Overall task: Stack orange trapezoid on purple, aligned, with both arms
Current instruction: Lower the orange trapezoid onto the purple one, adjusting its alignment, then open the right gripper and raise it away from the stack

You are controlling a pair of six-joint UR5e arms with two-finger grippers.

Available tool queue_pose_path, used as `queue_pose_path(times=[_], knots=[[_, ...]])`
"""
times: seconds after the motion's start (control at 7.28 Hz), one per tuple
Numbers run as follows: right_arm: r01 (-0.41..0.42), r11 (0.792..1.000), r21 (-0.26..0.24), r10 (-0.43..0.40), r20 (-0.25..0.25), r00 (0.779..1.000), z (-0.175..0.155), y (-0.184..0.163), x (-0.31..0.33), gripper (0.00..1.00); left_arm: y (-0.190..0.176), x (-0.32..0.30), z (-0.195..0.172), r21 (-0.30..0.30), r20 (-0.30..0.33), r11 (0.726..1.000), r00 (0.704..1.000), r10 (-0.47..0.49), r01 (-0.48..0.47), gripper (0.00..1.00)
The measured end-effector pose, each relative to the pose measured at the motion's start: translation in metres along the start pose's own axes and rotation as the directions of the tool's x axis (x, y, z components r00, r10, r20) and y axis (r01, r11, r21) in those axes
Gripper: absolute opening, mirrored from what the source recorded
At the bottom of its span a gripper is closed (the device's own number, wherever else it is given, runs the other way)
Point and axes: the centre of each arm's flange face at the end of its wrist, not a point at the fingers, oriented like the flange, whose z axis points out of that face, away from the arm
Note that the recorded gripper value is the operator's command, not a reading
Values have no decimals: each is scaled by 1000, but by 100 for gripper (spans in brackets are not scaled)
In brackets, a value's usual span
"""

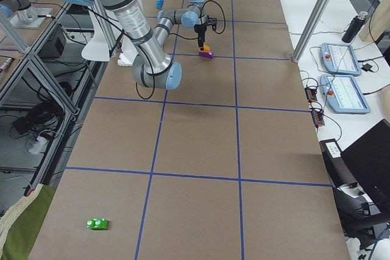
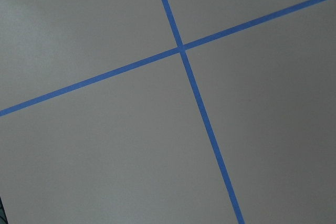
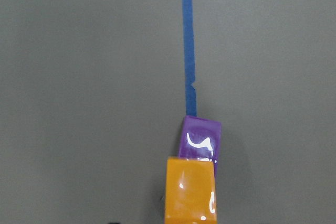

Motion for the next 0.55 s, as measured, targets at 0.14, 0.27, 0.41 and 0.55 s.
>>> queue_pose_path(times=[0.14, 0.27, 0.41, 0.55], knots=[[3, 1000, 1, -3, 8, 1000, -5, 0, 0, 100, 1, 0, 0, -1, 0, 1000, 1000, -1, 1, 100], [7, 1000, 2, -7, 17, 1000, -19, -3, 1, 100, 2, -1, 1, -2, -1, 1000, 1000, -1, 1, 100], [13, 1000, -1, -13, 17, 1000, -42, -10, 8, 100, 5, -2, 3, -6, -2, 1000, 1000, -4, 3, 100], [22, 1000, -13, -21, 16, 1000, -73, -25, 23, 100, 11, -3, 6, -13, -4, 1000, 1000, -9, 9, 100]])
